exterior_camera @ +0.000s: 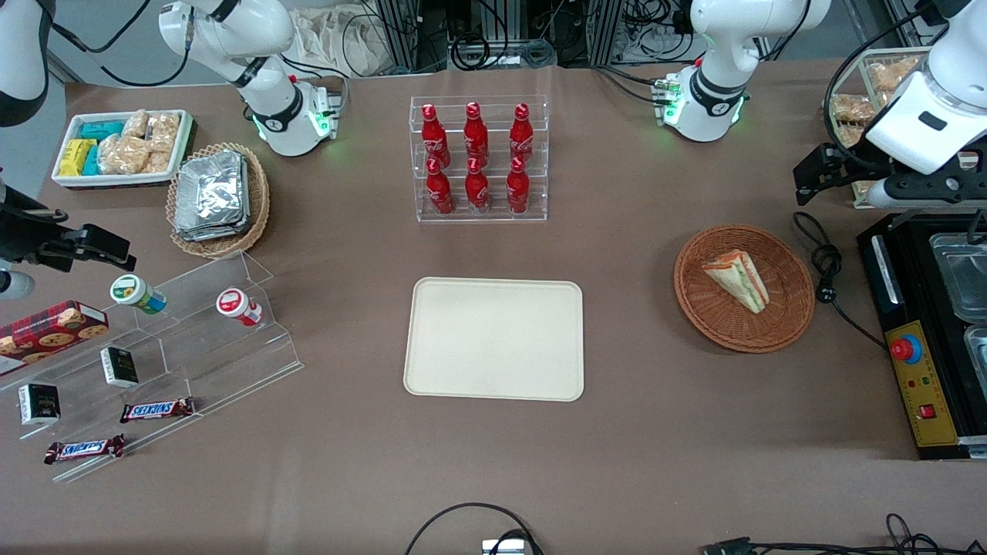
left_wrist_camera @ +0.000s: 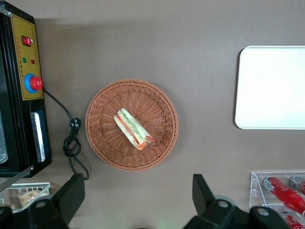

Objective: Place sandwich from basket to tray
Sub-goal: 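Move the left gripper over the wicker basket holding the sandwich, then lower the open left gripper around the wrapped sandwich in the basket, then close the left gripper on the sandwich and lift it from the basket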

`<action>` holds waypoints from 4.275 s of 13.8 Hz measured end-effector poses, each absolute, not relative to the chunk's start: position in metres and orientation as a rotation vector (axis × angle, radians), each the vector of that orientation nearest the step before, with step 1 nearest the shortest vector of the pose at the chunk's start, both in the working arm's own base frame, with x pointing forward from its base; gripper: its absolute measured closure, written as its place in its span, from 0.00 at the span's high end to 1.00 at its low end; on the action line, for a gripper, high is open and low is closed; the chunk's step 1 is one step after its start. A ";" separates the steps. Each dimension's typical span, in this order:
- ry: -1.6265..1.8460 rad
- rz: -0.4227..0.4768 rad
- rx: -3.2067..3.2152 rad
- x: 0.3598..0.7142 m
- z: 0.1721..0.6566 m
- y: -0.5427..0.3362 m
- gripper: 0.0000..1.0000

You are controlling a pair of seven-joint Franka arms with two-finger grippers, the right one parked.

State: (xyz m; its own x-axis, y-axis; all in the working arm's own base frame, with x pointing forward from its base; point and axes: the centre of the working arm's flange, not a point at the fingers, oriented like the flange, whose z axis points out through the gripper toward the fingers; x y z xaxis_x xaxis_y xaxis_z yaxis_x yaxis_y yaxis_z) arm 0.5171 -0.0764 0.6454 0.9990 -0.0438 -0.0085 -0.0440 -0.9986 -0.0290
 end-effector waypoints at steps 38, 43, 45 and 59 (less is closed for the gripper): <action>-0.939 -0.156 -3.026 0.448 0.258 -0.019 1.00; -0.953 -0.150 -3.031 0.449 0.237 -0.020 0.97; -0.954 -0.141 -3.031 0.448 0.233 -0.020 0.75; -0.521 -0.185 -3.053 0.457 0.311 -0.072 0.32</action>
